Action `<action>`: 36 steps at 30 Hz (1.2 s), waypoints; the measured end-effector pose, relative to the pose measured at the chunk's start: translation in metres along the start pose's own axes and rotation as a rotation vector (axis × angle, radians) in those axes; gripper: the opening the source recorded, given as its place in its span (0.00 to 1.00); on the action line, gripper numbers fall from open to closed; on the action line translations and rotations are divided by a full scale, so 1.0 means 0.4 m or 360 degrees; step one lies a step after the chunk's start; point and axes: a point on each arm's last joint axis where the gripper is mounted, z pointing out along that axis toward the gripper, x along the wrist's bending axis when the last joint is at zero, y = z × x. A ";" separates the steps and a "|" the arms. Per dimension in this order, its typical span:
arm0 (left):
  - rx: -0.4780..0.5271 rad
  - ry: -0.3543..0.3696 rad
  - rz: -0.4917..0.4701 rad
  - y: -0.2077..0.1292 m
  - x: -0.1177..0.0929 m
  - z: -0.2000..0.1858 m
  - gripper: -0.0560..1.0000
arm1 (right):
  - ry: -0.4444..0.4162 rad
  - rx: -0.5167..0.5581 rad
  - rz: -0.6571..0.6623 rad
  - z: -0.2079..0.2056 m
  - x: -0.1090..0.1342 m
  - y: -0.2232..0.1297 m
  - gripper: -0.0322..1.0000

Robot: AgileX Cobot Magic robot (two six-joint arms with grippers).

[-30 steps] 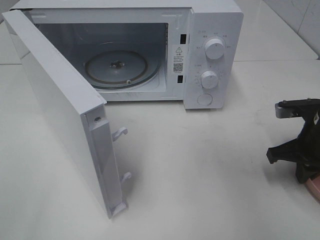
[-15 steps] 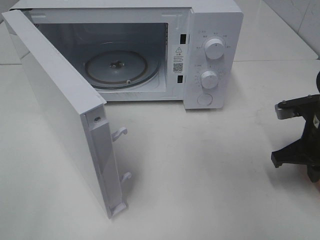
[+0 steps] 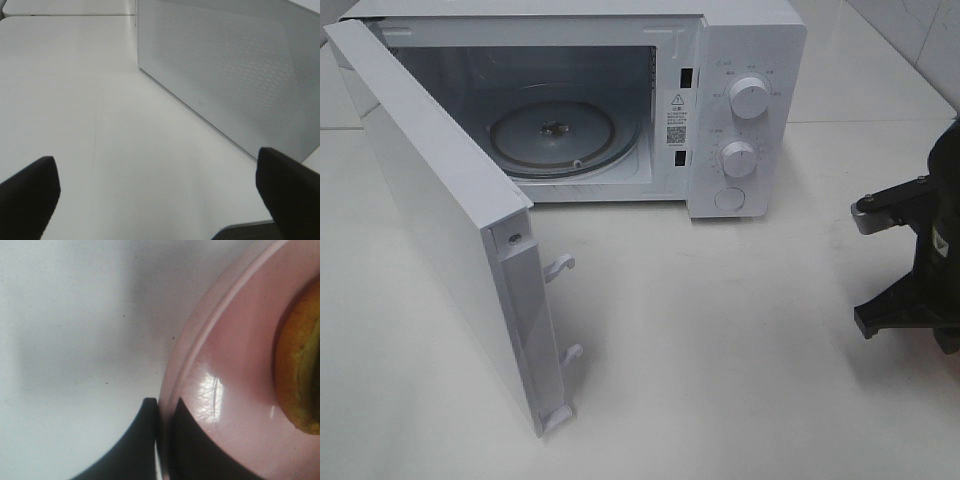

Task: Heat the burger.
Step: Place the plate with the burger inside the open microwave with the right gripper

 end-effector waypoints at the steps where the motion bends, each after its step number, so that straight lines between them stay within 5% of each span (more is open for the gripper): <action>1: 0.0000 0.0000 0.0000 0.000 0.000 0.000 0.99 | 0.0000 0.0000 0.0000 0.000 0.000 0.000 0.06; 22: 0.0000 -0.0001 -0.0001 0.000 0.000 0.000 0.99 | -0.0077 -0.0050 -0.0123 -0.071 0.000 -0.150 0.06; 36: 0.0000 -0.0001 -0.0001 0.000 0.000 0.000 0.99 | -0.0111 -0.0196 -0.0418 -0.154 0.047 -0.223 0.06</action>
